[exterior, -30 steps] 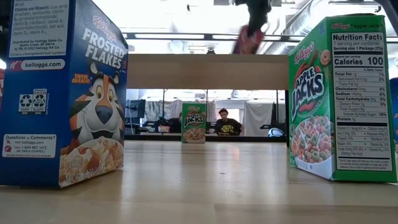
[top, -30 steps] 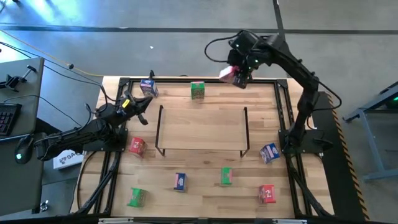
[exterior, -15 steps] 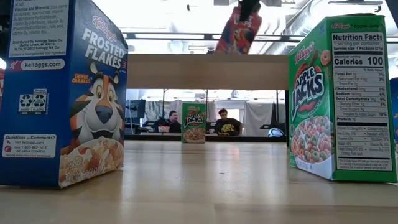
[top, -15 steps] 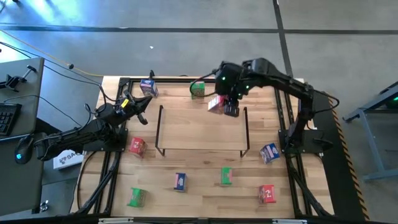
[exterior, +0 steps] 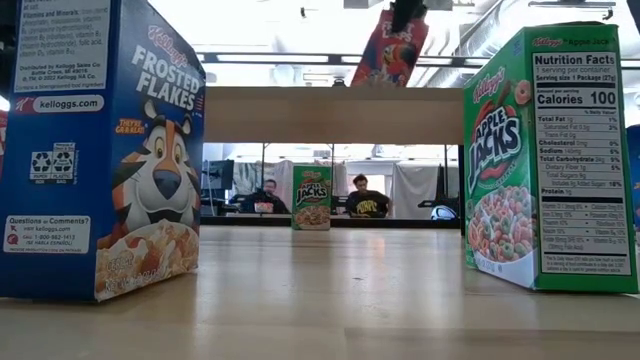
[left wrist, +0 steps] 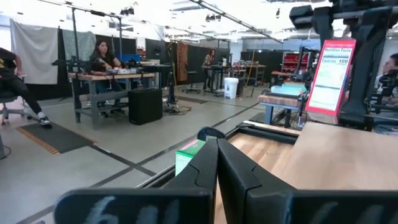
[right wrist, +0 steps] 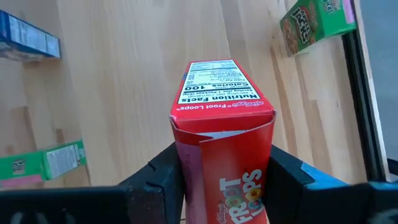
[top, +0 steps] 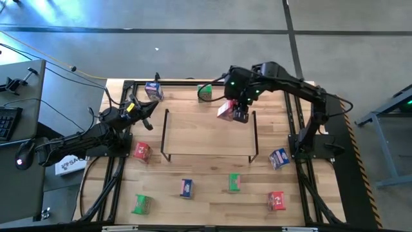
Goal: Stack cereal on shelf
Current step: Put the top right red cereal box on the shelf
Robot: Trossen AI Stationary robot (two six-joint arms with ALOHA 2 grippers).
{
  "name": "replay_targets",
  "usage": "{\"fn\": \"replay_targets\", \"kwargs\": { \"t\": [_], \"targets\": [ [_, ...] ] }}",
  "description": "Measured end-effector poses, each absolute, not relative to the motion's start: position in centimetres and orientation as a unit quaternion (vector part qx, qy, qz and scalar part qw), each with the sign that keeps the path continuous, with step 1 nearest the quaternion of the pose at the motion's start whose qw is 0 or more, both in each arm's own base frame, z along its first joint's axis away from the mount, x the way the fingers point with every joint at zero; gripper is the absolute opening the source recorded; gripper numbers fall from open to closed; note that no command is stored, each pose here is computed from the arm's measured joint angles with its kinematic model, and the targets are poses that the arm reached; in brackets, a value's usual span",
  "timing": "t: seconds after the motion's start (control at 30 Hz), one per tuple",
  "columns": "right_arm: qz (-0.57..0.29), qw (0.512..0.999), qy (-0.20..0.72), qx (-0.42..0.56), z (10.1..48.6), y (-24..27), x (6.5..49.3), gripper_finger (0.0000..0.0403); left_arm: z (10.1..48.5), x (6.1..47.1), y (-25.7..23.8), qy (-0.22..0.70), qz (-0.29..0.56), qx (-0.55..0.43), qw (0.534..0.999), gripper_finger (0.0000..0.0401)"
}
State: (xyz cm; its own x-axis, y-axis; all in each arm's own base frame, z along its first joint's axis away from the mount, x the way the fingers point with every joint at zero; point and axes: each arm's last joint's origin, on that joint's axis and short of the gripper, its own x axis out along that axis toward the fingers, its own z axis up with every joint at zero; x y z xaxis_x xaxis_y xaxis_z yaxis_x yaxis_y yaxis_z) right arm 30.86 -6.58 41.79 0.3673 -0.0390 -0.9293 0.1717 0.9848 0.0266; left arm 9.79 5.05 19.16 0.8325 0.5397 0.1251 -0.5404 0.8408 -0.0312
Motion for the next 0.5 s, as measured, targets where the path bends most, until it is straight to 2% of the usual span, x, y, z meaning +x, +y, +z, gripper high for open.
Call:
{"fn": "replay_targets", "kwargs": {
  "t": [0.13, 0.27, 0.5],
  "targets": [
    [-0.074, 0.831, 0.548, 0.055, 42.7, -6.2, 29.1, 0.0142, 19.1, 9.8, 5.1, -0.062, 0.282, 0.002, 0.957, 0.0],
    [-0.086, 0.811, 0.576, 0.054, 41.5, -5.9, 27.4, 0.0133, 19.1, 9.8, 5.1, -0.062, 0.282, 0.002, 0.957, 0.0],
    [-0.078, 0.798, 0.595, 0.055, 40.2, -5.1, 27.0, 0.0131, 19.1, 9.8, 5.1, -0.064, 0.282, 0.003, 0.957, 0.0]
  ]
}}
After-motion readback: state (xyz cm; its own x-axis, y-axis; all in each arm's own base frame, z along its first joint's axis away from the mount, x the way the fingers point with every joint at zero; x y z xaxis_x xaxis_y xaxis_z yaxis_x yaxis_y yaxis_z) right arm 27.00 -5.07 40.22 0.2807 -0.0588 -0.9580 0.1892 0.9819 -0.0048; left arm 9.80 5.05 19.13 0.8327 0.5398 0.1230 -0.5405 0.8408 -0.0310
